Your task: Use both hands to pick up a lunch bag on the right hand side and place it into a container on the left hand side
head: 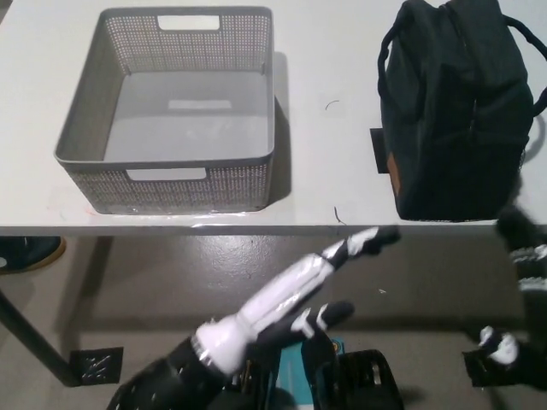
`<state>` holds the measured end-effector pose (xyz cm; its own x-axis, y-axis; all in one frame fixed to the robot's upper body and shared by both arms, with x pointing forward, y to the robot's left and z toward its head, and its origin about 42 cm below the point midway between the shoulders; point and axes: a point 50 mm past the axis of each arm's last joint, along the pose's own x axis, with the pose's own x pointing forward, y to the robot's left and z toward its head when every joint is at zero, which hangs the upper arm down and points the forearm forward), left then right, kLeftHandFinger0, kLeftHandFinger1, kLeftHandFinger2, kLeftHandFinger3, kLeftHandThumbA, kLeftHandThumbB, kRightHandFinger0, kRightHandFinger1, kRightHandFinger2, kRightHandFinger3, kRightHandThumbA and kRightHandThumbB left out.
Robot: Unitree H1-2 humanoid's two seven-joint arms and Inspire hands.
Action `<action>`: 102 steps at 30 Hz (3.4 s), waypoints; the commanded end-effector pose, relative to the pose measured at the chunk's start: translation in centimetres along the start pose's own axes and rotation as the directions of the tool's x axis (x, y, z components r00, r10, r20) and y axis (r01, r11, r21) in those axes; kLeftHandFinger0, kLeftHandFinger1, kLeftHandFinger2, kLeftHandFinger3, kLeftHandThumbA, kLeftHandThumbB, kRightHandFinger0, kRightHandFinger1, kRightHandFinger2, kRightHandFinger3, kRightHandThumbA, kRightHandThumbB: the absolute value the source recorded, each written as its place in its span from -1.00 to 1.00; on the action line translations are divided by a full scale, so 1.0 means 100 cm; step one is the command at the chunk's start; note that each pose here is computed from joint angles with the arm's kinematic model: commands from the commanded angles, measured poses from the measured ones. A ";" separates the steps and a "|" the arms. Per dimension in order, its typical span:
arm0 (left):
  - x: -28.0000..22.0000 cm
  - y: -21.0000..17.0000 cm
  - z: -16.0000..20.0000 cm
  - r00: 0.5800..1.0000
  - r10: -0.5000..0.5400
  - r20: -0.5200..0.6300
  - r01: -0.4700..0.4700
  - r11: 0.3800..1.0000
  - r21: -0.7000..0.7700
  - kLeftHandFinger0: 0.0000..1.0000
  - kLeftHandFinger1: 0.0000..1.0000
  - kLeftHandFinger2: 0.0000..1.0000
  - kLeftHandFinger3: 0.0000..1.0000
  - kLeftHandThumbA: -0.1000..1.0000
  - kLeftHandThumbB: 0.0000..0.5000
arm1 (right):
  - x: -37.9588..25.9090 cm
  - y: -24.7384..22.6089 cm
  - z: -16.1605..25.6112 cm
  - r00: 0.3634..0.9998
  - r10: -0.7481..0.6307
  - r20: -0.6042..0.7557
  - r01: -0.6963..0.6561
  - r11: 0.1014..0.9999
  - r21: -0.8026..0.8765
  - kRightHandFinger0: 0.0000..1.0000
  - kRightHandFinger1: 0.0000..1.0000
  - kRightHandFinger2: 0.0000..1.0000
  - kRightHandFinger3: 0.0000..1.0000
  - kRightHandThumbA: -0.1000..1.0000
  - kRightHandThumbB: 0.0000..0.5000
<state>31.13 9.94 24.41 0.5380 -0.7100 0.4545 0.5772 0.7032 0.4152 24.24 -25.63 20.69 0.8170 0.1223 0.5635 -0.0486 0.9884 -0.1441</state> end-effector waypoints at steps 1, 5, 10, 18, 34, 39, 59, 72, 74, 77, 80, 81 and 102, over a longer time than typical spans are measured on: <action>0.043 0.016 0.019 0.995 0.060 0.079 -0.059 0.998 -0.011 1.00 1.00 1.00 1.00 1.00 0.47 | 0.026 -0.040 0.016 0.996 -0.066 0.061 0.064 0.997 0.032 1.00 1.00 1.00 1.00 1.00 0.86; 0.080 0.031 0.028 0.989 0.112 0.099 -0.111 0.994 -0.019 1.00 1.00 1.00 1.00 1.00 0.53 | 0.049 -0.073 0.014 0.993 -0.114 0.034 0.109 0.986 0.123 1.00 1.00 1.00 1.00 1.00 1.00; 0.120 0.044 0.021 0.980 0.185 0.074 -0.178 0.980 -0.093 1.00 1.00 1.00 1.00 1.00 0.69 | 0.083 -0.095 0.000 0.983 -0.181 0.020 0.176 0.971 0.163 1.00 1.00 1.00 1.00 1.00 0.90; 0.155 0.059 -0.001 0.966 0.258 0.029 -0.250 0.953 -0.170 1.00 1.00 1.00 1.00 1.00 0.50 | 0.115 -0.112 -0.024 0.967 -0.253 -0.037 0.256 0.949 0.187 1.00 1.00 1.00 1.00 1.00 0.60; 0.193 0.073 -0.050 0.930 0.338 -0.147 -0.358 0.922 -0.147 1.00 1.00 1.00 1.00 1.00 0.65 | 0.163 -0.112 -0.087 0.961 -0.228 -0.158 0.261 0.936 0.237 1.00 1.00 1.00 1.00 1.00 0.57; 0.197 0.074 -0.067 0.921 0.335 -0.197 -0.365 0.919 -0.147 1.00 1.00 1.00 1.00 1.00 0.82 | 0.175 -0.103 -0.104 0.956 -0.221 -0.193 0.269 0.923 0.274 1.00 1.00 1.00 1.00 1.00 0.54; 0.211 0.087 -0.098 0.876 0.305 -0.373 -0.344 0.938 -0.042 1.00 1.00 1.00 1.00 1.00 0.69 | 0.203 -0.088 -0.131 0.950 -0.183 -0.253 0.259 0.914 0.312 1.00 1.00 1.00 1.00 1.00 0.42; 0.220 0.069 -0.115 0.820 0.231 -0.523 -0.243 0.969 0.047 1.00 1.00 1.00 1.00 1.00 0.79 | 0.250 0.000 -0.174 0.881 -0.086 -0.465 0.321 0.830 0.455 1.00 1.00 1.00 1.00 1.00 0.39; 0.220 0.063 -0.118 0.802 0.219 -0.556 -0.243 0.969 0.031 1.00 1.00 1.00 1.00 1.00 0.77 | 0.255 0.029 -0.175 0.869 -0.029 -0.494 0.305 0.817 0.489 1.00 1.00 1.00 1.00 1.00 0.42; 0.221 0.058 -0.120 0.786 0.198 -0.585 -0.208 0.977 0.051 1.00 1.00 1.00 1.00 1.00 0.69 | 0.258 0.057 -0.174 0.875 0.025 -0.484 0.287 0.778 0.559 1.00 1.00 1.00 1.00 1.00 0.36; 0.221 0.054 -0.122 0.770 0.176 -0.613 -0.175 0.983 0.063 1.00 1.00 1.00 1.00 1.00 0.59 | 0.262 0.089 -0.166 0.900 0.079 -0.428 0.215 0.776 0.593 1.00 1.00 1.00 1.00 1.00 0.16; 0.221 0.053 -0.122 0.769 0.176 -0.614 -0.177 0.982 0.060 1.00 1.00 1.00 1.00 1.00 0.58 | 0.263 0.093 -0.164 0.900 0.068 -0.429 0.216 0.787 0.578 1.00 1.00 1.00 1.00 1.00 0.13; 0.259 0.048 -0.090 0.838 0.096 -0.537 -0.127 0.992 -0.020 1.00 1.00 1.00 1.00 1.00 0.48 | 0.287 0.061 -0.126 0.919 -0.095 -0.382 0.287 0.826 0.485 1.00 1.00 1.00 1.00 1.00 0.02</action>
<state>54.66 0.64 26.45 0.9233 -0.3797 -0.0580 0.3770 0.8669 0.3261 53.89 -20.78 20.74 0.9855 -0.0961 0.1398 0.0157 0.8722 0.4889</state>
